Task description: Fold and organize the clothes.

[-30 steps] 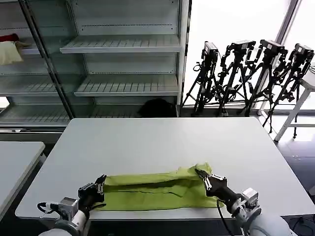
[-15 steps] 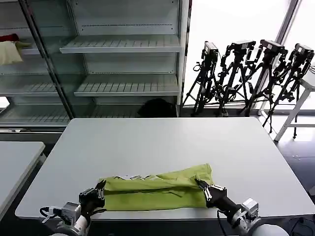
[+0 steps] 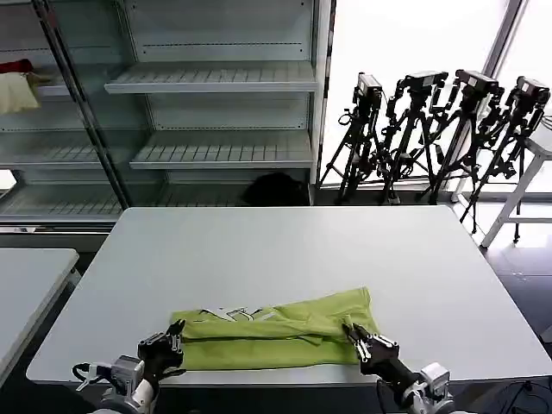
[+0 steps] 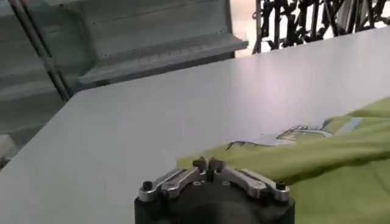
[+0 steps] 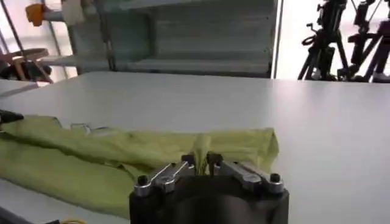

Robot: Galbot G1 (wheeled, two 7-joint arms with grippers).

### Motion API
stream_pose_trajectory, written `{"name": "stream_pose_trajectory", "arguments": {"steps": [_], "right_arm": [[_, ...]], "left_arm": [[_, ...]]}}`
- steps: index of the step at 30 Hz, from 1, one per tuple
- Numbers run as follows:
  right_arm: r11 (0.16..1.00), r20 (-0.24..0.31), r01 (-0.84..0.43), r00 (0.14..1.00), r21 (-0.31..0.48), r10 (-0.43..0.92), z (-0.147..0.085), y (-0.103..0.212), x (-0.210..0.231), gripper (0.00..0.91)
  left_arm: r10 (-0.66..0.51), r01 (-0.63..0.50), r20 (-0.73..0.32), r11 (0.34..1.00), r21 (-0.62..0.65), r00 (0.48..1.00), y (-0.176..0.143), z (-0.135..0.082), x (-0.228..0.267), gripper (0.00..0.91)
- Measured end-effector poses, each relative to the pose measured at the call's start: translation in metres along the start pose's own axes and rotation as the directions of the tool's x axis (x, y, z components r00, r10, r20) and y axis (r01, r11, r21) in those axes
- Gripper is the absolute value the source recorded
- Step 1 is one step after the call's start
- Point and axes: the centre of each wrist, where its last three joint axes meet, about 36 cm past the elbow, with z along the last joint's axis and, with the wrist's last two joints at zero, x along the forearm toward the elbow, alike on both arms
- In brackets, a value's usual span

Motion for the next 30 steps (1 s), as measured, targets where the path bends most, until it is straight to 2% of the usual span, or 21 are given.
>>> {"name": "stream_pose_trajectory", "arguments": {"steps": [12,16,21,30], "right_arm": [[0.969,0.031,-0.244,0.969,0.027,0.243,-0.006,0.004,0.002,0.907],[0.954,0.061,-0.297,0.954,0.041,0.295,-0.008,0.006,0.005,0.907],[0.942,0.115,-0.331,0.939,0.050,0.324,-0.009,0.007,0.012,0.907],[0.943,0.227,-0.326,0.925,0.065,0.304,0.005,-0.008,0.022,0.907]], "left_arm": [[-0.024,0.024,-0.005,0.996,-0.083,1.000,0.005,-0.002,0.018,0.907],[-0.042,0.041,-0.009,0.996,-0.078,0.999,0.007,-0.002,0.028,0.907],[-0.054,0.054,0.003,0.998,-0.019,0.999,0.004,-0.005,0.036,0.907],[-0.055,0.048,0.035,0.982,0.184,0.998,-0.007,-0.002,0.038,0.907]]}}
